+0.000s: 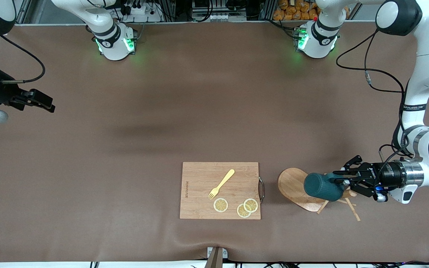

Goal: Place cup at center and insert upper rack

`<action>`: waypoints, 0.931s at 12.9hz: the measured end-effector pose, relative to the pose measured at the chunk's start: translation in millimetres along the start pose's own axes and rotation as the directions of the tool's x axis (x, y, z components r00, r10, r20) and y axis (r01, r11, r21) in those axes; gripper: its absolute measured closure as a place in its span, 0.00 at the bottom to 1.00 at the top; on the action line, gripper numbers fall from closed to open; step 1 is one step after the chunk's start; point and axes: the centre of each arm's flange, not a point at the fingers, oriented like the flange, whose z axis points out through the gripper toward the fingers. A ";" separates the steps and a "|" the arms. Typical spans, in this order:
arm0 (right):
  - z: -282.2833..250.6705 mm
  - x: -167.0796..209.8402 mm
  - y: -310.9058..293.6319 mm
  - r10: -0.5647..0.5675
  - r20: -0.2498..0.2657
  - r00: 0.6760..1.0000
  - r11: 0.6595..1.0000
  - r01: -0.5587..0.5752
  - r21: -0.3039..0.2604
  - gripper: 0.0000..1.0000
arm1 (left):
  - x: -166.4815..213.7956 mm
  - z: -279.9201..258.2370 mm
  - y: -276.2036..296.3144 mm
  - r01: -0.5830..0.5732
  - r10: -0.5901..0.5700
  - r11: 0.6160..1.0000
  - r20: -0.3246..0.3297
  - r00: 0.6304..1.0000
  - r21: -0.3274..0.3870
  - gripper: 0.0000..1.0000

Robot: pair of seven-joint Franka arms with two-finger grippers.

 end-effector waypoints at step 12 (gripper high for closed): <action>0.0 0.0 0.0 0.000 0.000 1.000 1.000 0.000 0.000 0.00 | -20.7 -2.6 10.7 0.019 -0.019 1.000 -0.007 1.000 -0.003 0.00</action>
